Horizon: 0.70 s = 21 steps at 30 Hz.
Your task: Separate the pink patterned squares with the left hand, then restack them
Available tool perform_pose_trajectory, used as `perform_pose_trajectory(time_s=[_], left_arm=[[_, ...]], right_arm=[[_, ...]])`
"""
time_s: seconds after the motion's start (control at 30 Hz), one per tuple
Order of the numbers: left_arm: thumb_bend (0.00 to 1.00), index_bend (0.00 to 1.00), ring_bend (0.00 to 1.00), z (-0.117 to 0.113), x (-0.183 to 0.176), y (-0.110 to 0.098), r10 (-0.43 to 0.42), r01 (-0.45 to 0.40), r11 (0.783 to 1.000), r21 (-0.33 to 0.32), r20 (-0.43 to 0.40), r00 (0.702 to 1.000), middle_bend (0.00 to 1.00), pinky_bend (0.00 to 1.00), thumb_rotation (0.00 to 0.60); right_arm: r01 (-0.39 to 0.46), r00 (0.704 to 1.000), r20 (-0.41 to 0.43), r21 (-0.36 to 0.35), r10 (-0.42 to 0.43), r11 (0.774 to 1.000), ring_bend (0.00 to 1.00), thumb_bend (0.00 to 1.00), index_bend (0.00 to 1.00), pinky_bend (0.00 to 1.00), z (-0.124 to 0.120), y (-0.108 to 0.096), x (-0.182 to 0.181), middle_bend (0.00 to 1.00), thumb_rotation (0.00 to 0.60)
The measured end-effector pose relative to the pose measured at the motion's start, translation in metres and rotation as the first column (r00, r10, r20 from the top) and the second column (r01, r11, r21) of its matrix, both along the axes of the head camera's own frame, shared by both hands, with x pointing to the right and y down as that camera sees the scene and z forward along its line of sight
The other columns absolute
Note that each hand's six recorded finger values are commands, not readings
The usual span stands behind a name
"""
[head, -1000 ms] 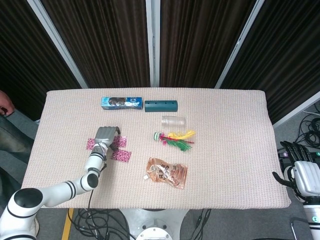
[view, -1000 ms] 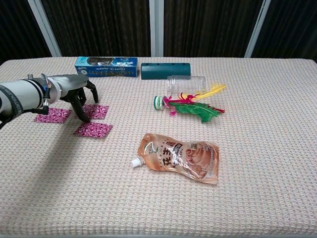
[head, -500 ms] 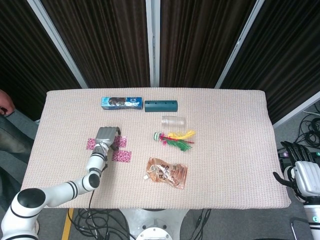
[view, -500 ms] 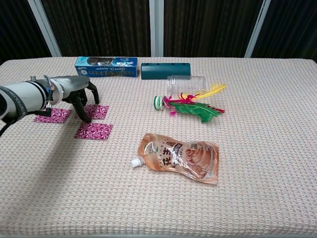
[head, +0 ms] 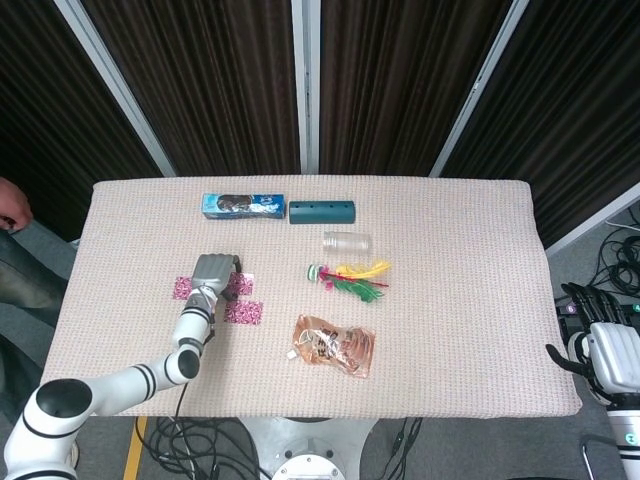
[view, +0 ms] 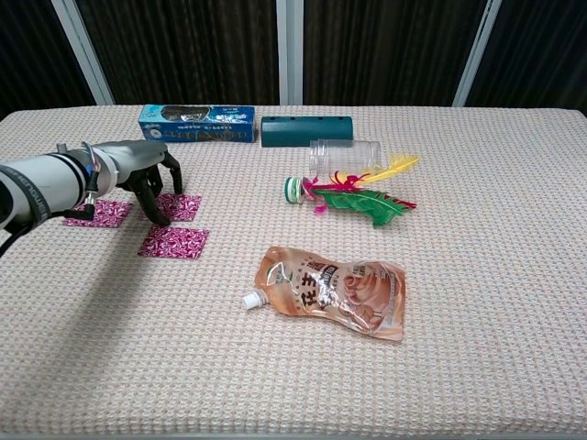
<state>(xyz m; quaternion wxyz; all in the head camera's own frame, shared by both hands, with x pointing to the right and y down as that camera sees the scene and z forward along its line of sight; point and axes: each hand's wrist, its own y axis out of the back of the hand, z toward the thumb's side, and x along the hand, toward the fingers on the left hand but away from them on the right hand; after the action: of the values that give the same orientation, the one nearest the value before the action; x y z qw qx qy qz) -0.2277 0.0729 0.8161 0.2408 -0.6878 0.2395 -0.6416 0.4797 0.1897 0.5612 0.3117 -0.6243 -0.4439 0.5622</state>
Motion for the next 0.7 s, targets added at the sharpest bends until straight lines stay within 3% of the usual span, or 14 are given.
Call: perform_pose_trajectory(time_s=[0.53, 0.7], left_arm=[[0.26, 0.5, 0.92, -0.021, 0.001, -0.006, 0.035, -0.034, 0.998, 0.046, -0.022, 0.999, 0.89, 0.99, 0.6], [0.26, 0.49, 0.92, -0.034, 0.011, 0.003, 0.058, -0.055, 0.997, 0.048, -0.052, 0.997, 0.89, 0.99, 0.6]], right_arm=[[0.003, 1.0, 0.01, 0.007, -0.003, 1.0, 0.03, 0.13, 0.1, 0.0, -0.002, -0.002, -0.001, 0.09, 0.6], [0.005, 1.0, 0.014, 0.01, -0.005, 1.0, 0.02, 0.13, 0.1, 0.0, -0.002, -0.003, -0.001, 0.09, 0.6]])
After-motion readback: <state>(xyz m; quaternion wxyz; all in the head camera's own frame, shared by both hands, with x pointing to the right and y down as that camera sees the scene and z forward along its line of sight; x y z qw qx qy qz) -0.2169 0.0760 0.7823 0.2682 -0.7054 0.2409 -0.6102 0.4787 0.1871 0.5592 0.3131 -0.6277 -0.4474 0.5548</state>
